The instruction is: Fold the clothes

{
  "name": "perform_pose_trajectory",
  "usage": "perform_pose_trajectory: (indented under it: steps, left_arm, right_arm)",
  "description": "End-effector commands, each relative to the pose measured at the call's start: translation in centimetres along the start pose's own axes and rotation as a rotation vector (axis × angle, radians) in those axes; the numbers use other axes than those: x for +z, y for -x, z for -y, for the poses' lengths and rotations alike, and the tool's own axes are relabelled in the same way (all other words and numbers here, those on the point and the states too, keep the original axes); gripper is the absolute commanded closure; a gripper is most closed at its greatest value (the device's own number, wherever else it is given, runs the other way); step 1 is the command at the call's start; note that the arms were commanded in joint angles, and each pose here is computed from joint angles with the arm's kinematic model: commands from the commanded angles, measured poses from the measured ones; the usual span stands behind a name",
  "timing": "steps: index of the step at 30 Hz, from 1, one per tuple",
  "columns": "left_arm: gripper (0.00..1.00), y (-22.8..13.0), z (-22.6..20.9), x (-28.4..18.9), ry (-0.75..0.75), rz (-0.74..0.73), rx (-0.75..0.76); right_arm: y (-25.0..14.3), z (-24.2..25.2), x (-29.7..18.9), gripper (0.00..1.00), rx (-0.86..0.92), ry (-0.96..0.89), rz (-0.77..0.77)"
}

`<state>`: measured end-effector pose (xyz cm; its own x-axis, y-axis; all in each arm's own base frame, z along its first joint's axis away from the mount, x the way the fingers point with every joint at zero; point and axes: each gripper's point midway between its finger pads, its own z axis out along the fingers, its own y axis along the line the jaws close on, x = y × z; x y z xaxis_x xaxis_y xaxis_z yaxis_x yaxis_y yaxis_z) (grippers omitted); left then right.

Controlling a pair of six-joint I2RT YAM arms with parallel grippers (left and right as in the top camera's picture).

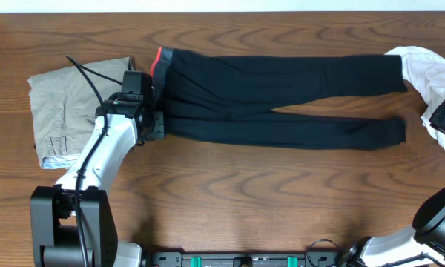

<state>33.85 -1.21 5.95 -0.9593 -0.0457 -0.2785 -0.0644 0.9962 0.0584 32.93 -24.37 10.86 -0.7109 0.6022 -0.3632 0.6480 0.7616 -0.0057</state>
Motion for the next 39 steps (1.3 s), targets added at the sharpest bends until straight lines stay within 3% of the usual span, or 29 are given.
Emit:
perform_pose_trajectory:
  steps: [1,6,18,24,25,33,36,39]
  left_arm:
    - [0.94,-0.2,-0.7,0.0,0.032,-0.004,0.018]
    - [0.85,-0.2,-0.7,0.0,0.032,-0.003,0.018]
    - [0.84,-0.1,-0.7,0.0,0.031,-0.001,0.018]
    - [0.83,-0.1,-0.7,0.0,0.031,0.0,0.017]
    - [0.77,-0.1,-0.7,0.0,0.031,0.0,0.017]
    - [0.76,0.0,-0.7,0.0,0.031,0.003,0.017]
    - [0.76,0.1,-0.7,0.0,0.03,0.007,0.016]
    - [0.76,0.2,-0.6,0.0,0.026,0.012,0.016]
  right_arm:
    - [0.4,0.8,-0.4,0.66,0.006,-0.03,0.015]
    - [0.1,0.5,-0.4,0.65,0.004,-0.019,0.003]
    - [-4.6,-2.7,2.9,0.69,0.01,0.172,-0.145]
    - [-5.7,-5.9,6.3,0.71,-0.009,0.358,-0.126]
    - [-5.8,-6.3,6.6,0.7,-0.009,0.379,-0.125]
    - [-4.7,-7.2,8.4,0.7,-0.033,0.393,-0.078]
    - [-4.7,-7.6,8.2,0.75,-0.03,0.421,-0.078]
    - [-4.8,-8.7,7.7,0.92,-0.026,0.493,-0.083]
